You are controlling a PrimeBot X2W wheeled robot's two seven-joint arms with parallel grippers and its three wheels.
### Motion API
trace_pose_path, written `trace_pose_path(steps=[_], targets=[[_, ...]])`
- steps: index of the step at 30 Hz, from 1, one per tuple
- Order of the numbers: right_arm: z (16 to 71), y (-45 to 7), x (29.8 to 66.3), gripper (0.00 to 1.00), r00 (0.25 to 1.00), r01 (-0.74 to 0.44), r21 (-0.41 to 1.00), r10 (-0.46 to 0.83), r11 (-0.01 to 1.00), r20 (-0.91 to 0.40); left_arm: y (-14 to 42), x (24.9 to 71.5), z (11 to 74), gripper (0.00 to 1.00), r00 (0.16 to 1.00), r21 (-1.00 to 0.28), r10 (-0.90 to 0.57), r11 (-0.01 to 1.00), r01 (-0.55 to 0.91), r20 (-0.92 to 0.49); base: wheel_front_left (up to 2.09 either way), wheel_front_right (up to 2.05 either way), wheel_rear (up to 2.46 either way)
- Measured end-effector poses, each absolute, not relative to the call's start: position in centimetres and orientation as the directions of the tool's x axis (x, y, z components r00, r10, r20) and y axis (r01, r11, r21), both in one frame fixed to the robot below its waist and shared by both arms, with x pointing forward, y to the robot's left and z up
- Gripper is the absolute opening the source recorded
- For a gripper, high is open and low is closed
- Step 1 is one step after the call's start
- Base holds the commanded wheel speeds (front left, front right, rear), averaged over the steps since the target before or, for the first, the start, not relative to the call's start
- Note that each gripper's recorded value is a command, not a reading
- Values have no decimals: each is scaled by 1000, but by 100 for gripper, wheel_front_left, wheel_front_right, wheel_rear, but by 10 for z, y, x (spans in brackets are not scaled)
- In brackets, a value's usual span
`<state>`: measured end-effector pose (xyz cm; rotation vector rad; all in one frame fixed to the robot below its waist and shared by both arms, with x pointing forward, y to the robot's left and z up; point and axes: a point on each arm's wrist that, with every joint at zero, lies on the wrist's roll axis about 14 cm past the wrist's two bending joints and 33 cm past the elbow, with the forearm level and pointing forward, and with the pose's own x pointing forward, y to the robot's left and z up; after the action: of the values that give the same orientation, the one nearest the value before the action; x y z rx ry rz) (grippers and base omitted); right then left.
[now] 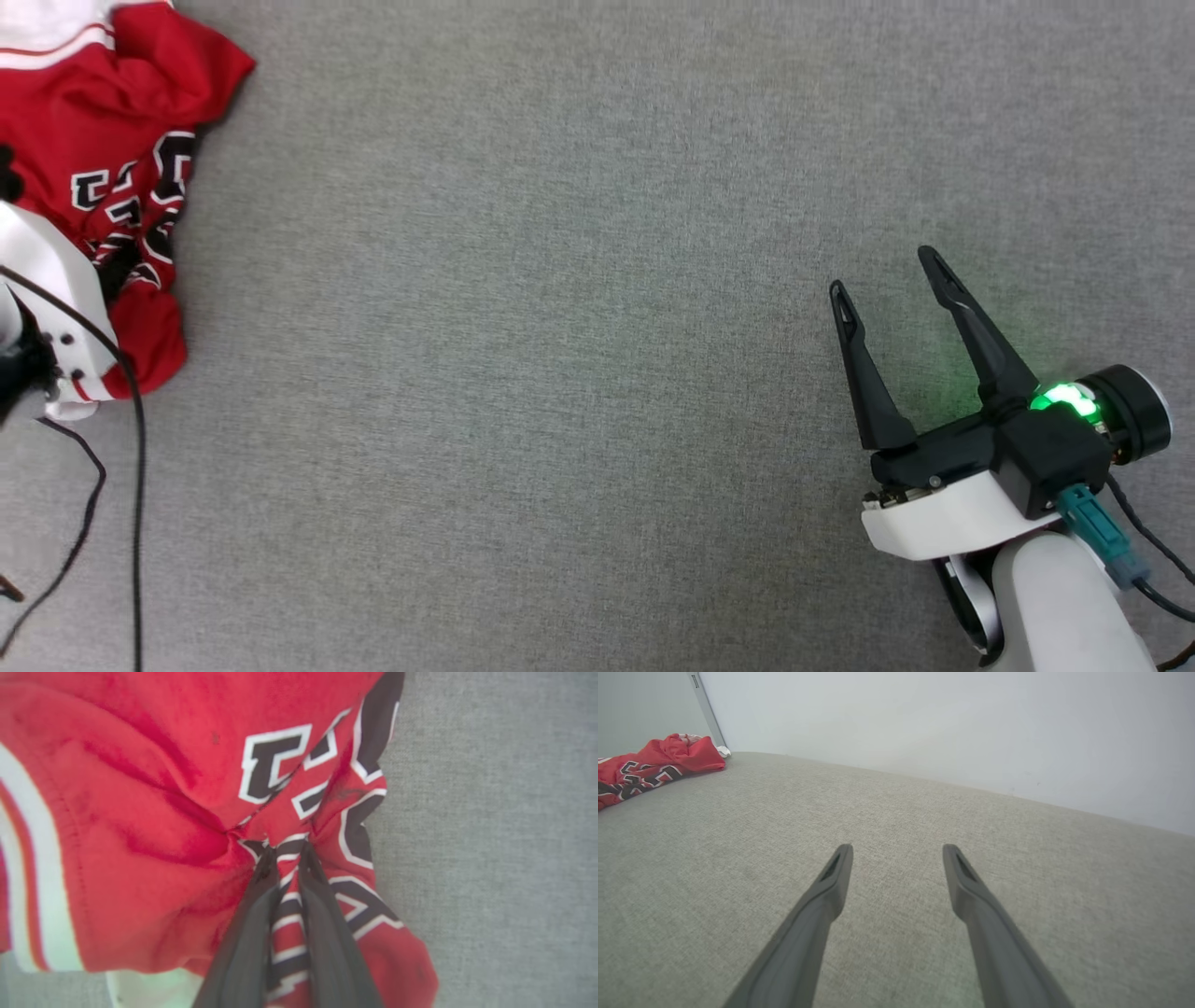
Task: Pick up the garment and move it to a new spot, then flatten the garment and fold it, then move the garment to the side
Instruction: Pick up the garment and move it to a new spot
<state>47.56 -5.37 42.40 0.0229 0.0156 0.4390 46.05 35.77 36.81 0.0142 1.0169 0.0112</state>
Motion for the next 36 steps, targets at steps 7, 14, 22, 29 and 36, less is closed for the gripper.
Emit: trace_pose_path(steps=[7, 14, 22, 29, 36], targets=[[448, -54, 468, 100, 905, -424, 6, 424, 906, 26, 383, 467, 415, 0, 715, 116, 95, 993, -20, -693, 0, 0, 0], [478, -65, 452, 100, 916, -394, -12, 394, 919, 70, 389, 471, 480, 0, 873, 201, 127, 979, -34, -470, 0, 0, 0], [506, -81, 431, 100, 930, -351, -24, 351, 936, 112, 357, 473, 558, 0, 975, 274, 40, 961, 22, -218, 0, 0, 0], [532, -107, 419, 100, 945, -279, -11, 277, 960, 173, 296, 487, 601, 0, 986, 349, -126, 924, 158, -113, 0, 0, 0], [543, -146, 403, 100, 965, -172, -14, 172, 985, 196, 208, 508, 644, 0, 947, 395, -320, 869, 298, -11, 0, 0, 0]])
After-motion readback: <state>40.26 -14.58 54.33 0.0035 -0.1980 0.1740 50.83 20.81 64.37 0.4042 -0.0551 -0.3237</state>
